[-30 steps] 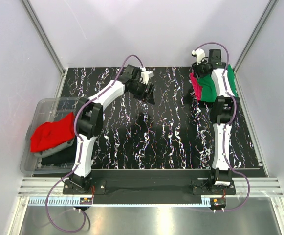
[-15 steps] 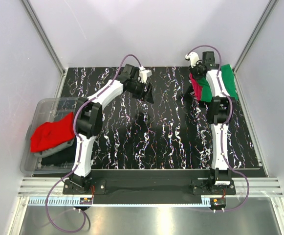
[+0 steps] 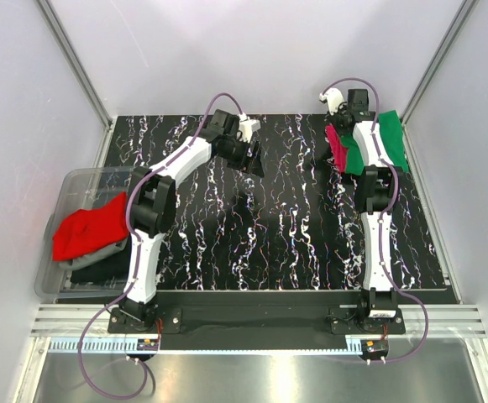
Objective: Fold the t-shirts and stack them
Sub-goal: Neatly place the folded tshirt to the corner
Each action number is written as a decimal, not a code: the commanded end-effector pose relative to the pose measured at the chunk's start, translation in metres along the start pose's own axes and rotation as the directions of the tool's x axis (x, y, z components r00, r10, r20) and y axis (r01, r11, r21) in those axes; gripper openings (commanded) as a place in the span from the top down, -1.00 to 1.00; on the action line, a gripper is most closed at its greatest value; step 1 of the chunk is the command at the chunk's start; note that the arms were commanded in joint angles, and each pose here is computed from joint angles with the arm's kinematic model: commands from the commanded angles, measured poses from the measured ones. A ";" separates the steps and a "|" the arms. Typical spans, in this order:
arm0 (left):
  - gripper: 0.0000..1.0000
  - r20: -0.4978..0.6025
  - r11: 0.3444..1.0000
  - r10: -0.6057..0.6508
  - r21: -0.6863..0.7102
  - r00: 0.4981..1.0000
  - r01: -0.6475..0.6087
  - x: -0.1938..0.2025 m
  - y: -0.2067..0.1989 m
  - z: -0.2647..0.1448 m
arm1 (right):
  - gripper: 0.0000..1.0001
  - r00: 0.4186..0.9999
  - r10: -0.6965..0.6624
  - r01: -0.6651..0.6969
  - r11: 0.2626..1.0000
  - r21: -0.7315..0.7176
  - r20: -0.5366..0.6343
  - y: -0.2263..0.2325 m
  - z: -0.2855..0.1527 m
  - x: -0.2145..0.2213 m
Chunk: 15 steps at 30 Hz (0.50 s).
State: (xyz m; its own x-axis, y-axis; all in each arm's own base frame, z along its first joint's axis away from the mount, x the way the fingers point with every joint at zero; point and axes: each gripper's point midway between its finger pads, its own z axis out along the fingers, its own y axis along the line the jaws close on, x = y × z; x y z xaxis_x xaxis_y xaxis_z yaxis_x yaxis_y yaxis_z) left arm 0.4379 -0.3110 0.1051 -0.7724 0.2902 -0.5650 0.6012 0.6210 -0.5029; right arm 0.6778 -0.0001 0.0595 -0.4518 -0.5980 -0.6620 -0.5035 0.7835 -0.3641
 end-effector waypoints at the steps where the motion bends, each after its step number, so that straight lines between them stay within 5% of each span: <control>1: -0.52 0.042 0.999 0.018 0.026 0.999 -0.019 -0.014 -0.007 -0.005 | 1.00 0.984 -0.032 0.011 0.992 0.125 0.175 -0.040 -0.039 -0.071; 15: -0.53 0.039 0.999 0.013 0.035 0.999 -0.014 -0.012 -0.008 -0.003 | 1.00 0.956 -0.050 -0.013 0.977 0.214 0.289 -0.063 -0.044 -0.102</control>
State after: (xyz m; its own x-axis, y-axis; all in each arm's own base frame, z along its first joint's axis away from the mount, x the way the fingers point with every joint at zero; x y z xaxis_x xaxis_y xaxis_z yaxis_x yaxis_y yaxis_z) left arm 0.4370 -0.3119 0.1056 -0.7775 0.2853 -0.5605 0.5959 0.6190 -0.5116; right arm 0.7072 0.0004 0.1029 -0.3365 -0.5807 -0.7413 -0.4227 0.7966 -0.4321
